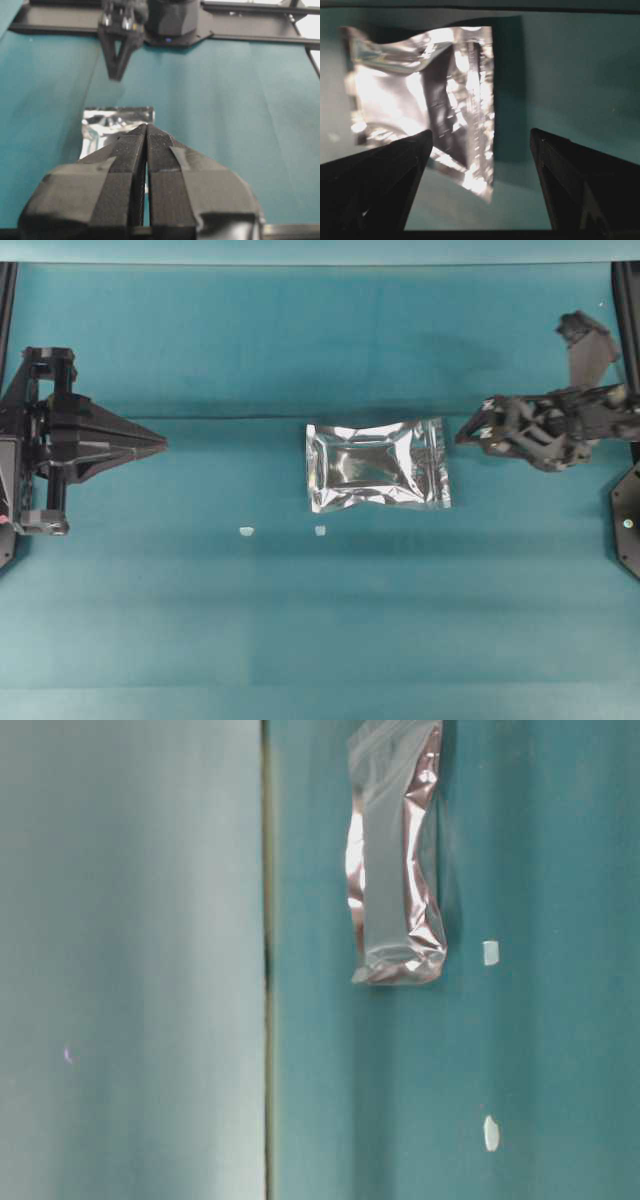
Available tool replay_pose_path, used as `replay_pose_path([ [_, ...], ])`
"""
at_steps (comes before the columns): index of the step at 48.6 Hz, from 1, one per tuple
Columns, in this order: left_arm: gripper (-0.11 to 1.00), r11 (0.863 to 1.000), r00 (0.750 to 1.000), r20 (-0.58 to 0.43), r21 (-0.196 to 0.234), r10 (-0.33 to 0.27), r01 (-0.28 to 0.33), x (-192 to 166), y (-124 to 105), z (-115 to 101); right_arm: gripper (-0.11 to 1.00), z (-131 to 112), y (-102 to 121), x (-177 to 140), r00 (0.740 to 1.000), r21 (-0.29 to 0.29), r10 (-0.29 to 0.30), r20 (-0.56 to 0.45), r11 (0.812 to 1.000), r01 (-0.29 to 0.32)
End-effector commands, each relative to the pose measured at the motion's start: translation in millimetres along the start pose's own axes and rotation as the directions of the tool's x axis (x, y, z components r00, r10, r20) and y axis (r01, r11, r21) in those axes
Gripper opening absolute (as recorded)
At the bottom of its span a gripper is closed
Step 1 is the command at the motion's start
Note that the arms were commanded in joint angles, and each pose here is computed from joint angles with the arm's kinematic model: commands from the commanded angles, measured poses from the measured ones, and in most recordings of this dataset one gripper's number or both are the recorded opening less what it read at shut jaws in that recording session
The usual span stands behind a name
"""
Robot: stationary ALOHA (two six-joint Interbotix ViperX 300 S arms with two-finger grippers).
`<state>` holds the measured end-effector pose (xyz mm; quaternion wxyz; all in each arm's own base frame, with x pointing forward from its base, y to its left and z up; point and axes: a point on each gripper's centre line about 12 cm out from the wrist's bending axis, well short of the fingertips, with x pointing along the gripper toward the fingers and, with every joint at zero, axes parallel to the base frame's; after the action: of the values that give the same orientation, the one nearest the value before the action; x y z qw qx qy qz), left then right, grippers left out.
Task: Hand over the silver zip bag and make it stand upright.
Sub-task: 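Reach the right gripper over the bag's right edge and close on it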
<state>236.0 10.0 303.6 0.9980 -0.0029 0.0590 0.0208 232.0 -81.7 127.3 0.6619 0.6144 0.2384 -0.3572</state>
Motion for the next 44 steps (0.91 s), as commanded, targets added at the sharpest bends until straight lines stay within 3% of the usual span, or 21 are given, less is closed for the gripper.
replay_pose_path([
  [1,-0.01,1.000,1.000,0.020,0.001,0.003,-0.003,0.0,0.7,6.6,0.89,-0.5,9.7,7.5,1.000,-0.026,0.011,0.008,1.000,-0.011],
  [22,-0.01,1.000,1.000,0.014,0.000,0.003,-0.003,-1.3,0.7,6.5,0.89,-3.9,7.3,36.5,0.999,-0.057,-0.035,0.037,0.998,0.037],
  [44,-0.01,1.000,1.000,0.008,0.000,0.003,-0.003,-1.6,0.7,5.9,0.89,-8.7,25.9,54.4,0.999,-0.081,-0.012,0.044,0.997,0.015],
])
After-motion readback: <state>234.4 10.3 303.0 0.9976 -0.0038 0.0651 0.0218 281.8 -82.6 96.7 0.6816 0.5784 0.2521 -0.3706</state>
